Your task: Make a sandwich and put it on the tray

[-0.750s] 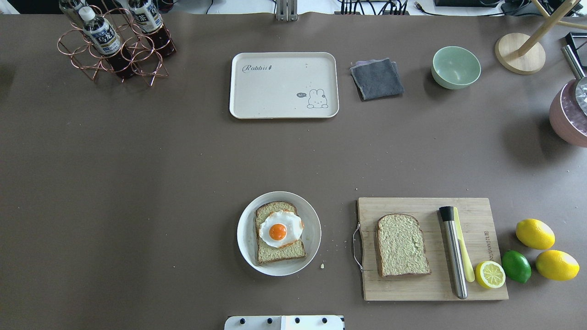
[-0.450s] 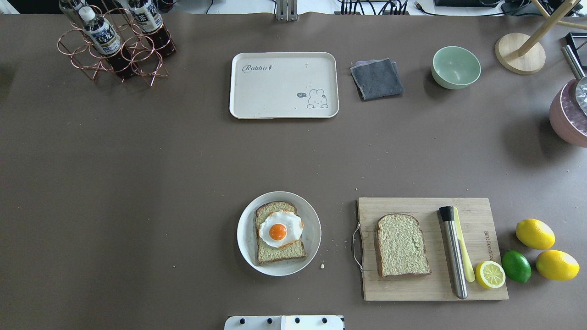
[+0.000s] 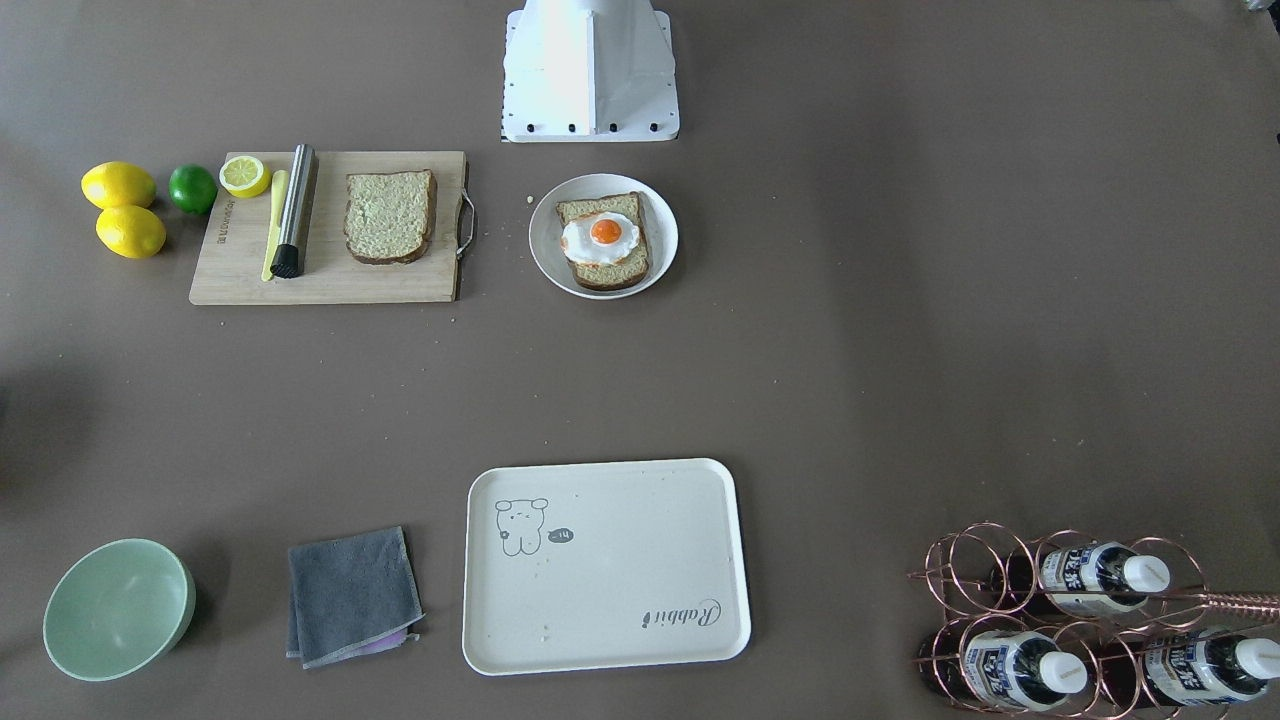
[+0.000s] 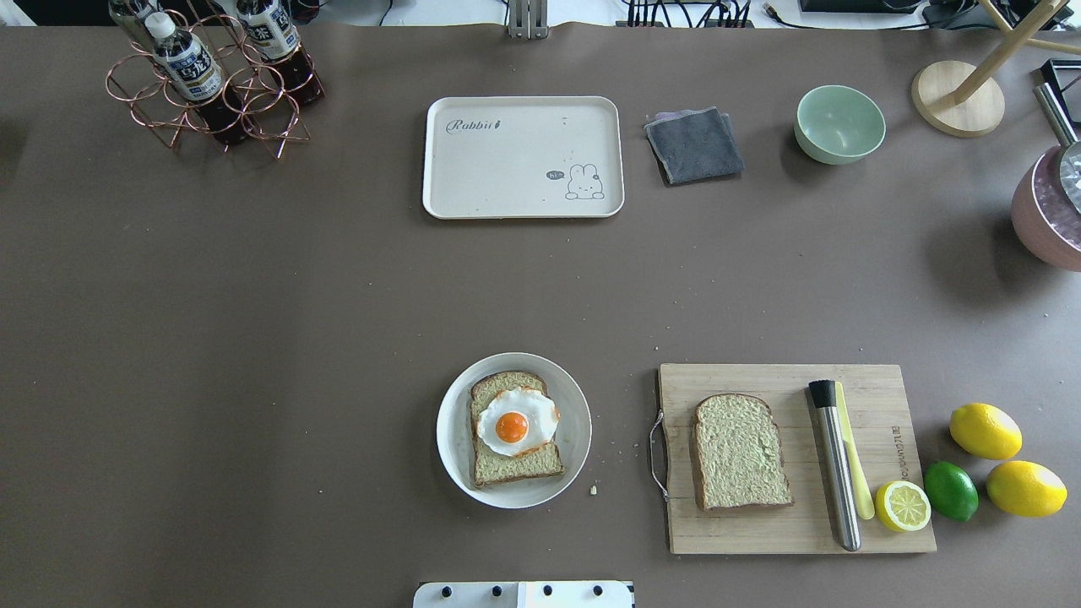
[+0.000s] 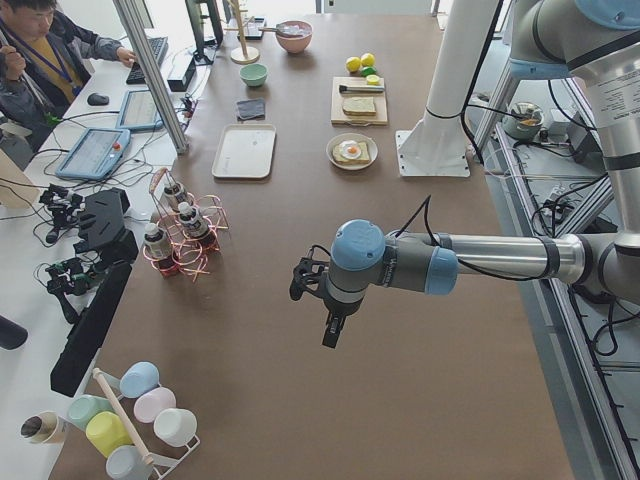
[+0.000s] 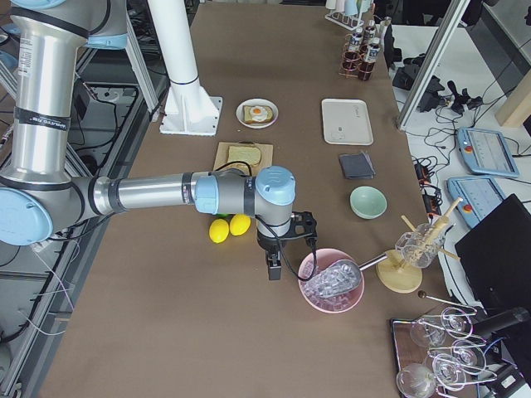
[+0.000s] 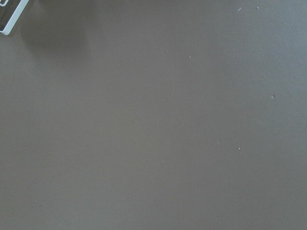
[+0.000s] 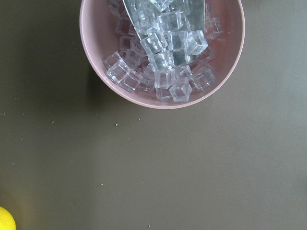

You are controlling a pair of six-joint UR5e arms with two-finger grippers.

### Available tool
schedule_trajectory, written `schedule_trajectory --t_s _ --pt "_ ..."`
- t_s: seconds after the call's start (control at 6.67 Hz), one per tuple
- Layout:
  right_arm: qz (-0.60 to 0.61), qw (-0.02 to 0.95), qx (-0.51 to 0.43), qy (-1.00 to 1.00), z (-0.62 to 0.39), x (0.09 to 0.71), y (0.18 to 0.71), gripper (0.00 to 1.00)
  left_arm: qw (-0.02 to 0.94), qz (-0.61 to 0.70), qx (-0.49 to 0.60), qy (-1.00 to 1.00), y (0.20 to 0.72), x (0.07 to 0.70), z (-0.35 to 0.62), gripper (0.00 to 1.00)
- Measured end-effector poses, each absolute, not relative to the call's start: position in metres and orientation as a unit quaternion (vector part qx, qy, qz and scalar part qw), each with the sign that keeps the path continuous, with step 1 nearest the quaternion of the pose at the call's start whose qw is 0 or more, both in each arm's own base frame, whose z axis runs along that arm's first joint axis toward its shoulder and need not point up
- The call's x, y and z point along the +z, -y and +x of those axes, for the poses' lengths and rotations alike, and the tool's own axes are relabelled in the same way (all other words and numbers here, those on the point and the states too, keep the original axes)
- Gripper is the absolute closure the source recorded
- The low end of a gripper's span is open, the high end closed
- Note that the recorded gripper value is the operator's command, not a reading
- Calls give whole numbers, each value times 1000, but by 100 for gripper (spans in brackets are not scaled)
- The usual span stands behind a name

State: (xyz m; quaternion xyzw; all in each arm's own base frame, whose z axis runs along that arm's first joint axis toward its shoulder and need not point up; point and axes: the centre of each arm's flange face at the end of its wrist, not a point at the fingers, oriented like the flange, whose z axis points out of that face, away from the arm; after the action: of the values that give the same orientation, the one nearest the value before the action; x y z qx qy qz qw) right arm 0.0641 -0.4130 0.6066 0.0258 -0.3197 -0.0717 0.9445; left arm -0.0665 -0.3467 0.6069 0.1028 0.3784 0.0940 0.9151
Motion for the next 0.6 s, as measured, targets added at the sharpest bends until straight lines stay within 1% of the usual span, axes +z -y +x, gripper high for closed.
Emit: schedule_trajectory --t_s 0.6 --pt "35 940 -71 333 58 592 421 0 915 113 89 -378 345 605 -73 3"
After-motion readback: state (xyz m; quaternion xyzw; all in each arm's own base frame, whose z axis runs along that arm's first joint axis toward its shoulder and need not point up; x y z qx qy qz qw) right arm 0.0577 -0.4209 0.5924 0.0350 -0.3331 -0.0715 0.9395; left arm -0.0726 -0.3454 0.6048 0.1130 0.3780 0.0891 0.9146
